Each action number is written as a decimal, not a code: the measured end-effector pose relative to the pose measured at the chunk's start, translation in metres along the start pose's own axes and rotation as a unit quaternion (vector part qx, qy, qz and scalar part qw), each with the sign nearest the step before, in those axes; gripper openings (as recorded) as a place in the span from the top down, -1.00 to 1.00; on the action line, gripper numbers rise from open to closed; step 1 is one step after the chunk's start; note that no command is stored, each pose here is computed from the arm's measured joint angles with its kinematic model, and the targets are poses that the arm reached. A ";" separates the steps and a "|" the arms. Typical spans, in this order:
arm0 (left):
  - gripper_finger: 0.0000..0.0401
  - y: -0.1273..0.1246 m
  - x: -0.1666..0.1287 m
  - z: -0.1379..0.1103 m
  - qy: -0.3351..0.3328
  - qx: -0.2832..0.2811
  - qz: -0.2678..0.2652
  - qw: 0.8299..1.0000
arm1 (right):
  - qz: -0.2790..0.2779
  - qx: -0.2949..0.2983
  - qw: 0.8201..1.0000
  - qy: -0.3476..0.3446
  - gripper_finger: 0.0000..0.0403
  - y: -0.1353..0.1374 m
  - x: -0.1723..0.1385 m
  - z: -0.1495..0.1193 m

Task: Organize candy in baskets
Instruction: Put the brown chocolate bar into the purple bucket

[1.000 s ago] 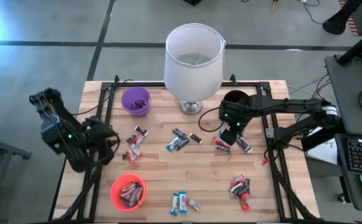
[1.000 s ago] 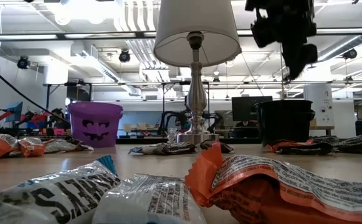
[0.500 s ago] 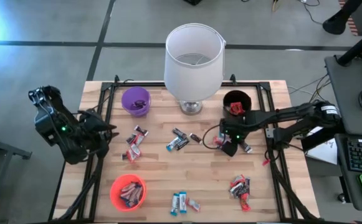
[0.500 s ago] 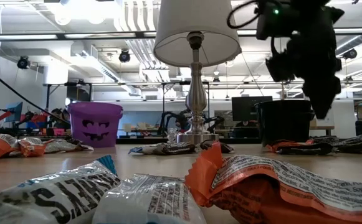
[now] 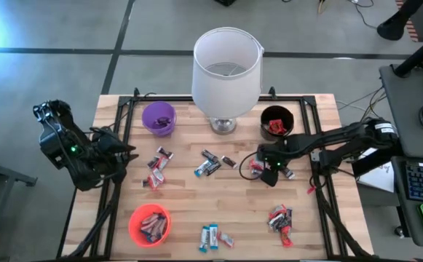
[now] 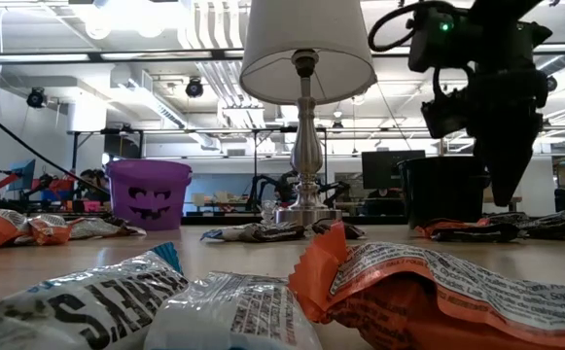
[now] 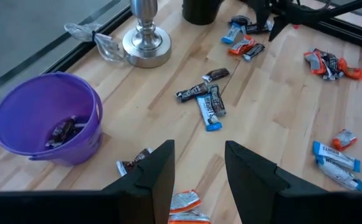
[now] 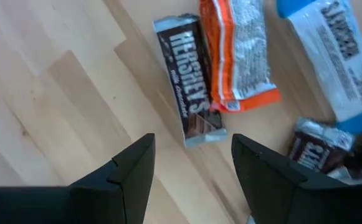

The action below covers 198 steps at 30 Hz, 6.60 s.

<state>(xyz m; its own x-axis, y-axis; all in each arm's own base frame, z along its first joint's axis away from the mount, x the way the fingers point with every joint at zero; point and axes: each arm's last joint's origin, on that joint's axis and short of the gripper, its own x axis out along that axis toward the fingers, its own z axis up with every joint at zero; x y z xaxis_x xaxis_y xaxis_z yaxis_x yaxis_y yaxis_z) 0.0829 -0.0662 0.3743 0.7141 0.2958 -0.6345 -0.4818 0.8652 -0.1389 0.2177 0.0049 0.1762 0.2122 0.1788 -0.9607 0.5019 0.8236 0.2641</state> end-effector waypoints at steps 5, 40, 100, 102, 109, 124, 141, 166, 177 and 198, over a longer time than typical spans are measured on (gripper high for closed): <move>0.39 -0.001 0.000 0.000 0.000 -0.004 0.000 1.000 | -0.001 -0.003 1.000 0.002 -0.01 -0.003 0.013 -0.001; 0.39 -0.001 0.000 0.001 -0.013 -0.013 0.004 1.000 | -0.003 -0.025 1.000 0.016 0.96 -0.003 0.020 -0.001; 0.39 0.000 0.000 0.001 -0.014 -0.011 0.002 1.000 | -0.027 -0.080 0.996 0.032 0.35 -0.002 0.051 0.013; 0.39 0.000 0.000 0.001 -0.014 -0.011 0.002 1.000 | -0.027 -0.081 0.996 0.031 0.54 -0.001 0.050 0.013; 0.39 0.000 0.000 0.001 -0.014 -0.011 0.002 1.000 | -0.001 -0.070 0.997 0.014 0.91 0.001 0.036 0.010; 0.39 0.000 0.000 0.002 -0.019 -0.046 0.006 0.999 | 0.113 -0.026 0.991 -0.069 0.93 0.010 -0.018 0.001; 0.02 0.003 0.009 0.010 -0.039 -0.183 0.041 0.981 | 0.148 -0.115 0.941 -0.283 0.94 0.084 -0.091 0.099; 0.08 -0.032 0.034 0.030 -0.066 -0.332 0.000 0.941 | 0.136 -0.184 0.909 -0.349 0.94 0.144 -0.106 0.207; 0.08 -0.040 0.047 0.043 -0.056 -0.327 -0.017 0.943 | 0.126 -0.201 0.909 -0.343 0.94 0.156 -0.109 0.225; 0.08 -0.045 0.072 0.059 -0.050 -0.326 -0.016 0.944 | 0.138 -0.210 0.900 -0.355 0.94 0.167 -0.113 0.225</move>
<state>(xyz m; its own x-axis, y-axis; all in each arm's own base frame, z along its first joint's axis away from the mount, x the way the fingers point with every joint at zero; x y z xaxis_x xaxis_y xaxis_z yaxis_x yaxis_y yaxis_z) 0.1859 -0.0601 0.3802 0.7625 0.3389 -0.5511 -0.6458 0.4503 -0.6165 0.4657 0.0013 0.3483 0.8379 0.1419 -0.5271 0.0177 0.9581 0.2861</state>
